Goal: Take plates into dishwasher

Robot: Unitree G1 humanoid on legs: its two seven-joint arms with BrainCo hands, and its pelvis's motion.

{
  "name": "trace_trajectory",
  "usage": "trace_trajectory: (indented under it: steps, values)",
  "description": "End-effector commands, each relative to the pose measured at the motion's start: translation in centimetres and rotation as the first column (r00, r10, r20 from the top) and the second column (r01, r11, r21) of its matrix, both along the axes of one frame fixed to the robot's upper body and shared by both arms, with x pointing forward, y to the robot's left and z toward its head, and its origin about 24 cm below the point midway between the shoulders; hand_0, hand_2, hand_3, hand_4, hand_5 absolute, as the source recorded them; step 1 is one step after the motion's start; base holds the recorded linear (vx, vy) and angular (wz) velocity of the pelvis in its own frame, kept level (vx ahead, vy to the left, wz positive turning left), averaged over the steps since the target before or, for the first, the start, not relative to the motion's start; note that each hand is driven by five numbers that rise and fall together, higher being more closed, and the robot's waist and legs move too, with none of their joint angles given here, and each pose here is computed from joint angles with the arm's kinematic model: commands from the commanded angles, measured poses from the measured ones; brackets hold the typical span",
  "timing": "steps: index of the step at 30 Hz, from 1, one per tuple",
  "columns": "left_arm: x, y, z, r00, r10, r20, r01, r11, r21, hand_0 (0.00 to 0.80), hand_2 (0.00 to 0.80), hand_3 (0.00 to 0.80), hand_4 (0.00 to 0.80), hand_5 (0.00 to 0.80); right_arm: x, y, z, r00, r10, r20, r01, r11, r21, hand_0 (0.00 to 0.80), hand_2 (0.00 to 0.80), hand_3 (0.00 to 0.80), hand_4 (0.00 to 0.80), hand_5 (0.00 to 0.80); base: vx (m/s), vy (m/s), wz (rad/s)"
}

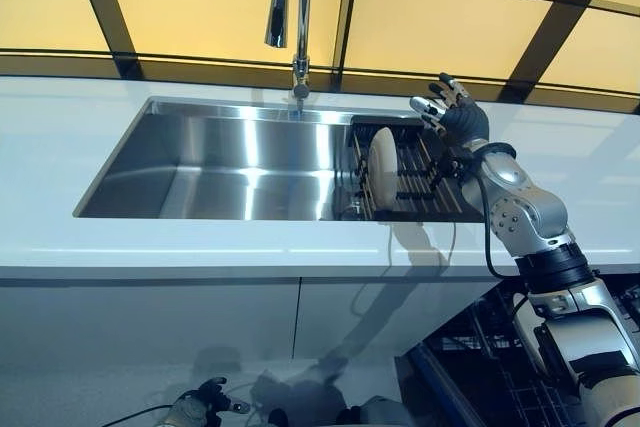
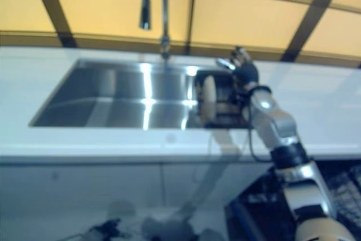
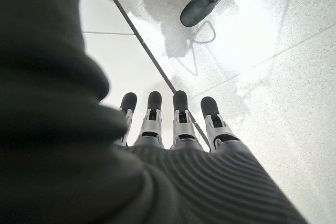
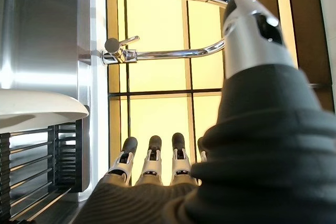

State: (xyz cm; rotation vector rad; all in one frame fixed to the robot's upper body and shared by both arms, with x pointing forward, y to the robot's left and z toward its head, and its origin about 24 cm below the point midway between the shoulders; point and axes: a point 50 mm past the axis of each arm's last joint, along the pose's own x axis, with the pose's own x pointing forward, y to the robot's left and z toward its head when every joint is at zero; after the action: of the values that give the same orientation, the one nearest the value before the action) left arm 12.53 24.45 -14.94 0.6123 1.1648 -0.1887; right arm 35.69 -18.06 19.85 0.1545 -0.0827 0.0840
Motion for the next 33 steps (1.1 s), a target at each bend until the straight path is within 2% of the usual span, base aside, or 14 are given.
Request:
trace_trajectory:
  steps: [1, 5, 33]
  values:
    - [1.6, -0.5, 0.4, 0.998, -0.024, 0.050, 0.025, 1.000, -0.017, 0.000, 0.000, 0.000, 0.000, 0.000, -0.1, 0.8, 4.1, 0.986, 0.068, 0.151, -0.076, 0.996, 0.045, 0.000, 0.000, 0.000, 0.000, 0.000, 0.000, 0.000, 0.00]
    - [1.8, -0.8, 0.4, 0.998, -0.033, 0.051, 0.034, 0.999, -0.021, 0.000, 0.000, 0.000, 0.000, 0.000, -0.1, 1.7, 2.9, 0.986, 0.109, 0.128, -0.114, 0.993, 0.033, 0.000, 0.000, 0.000, 0.000, 0.000, 0.000, 0.000, 0.00]
    - [2.5, -1.5, 0.4, 0.998, -0.041, 0.052, 0.043, 0.999, -0.028, 0.000, 0.000, 0.000, 0.000, 0.000, 0.8, 2.5, -0.8, 0.992, 0.123, 0.013, -0.123, 0.989, 0.078, 0.000, 0.000, 0.000, 0.000, 0.000, -0.001, 0.000, 0.00]
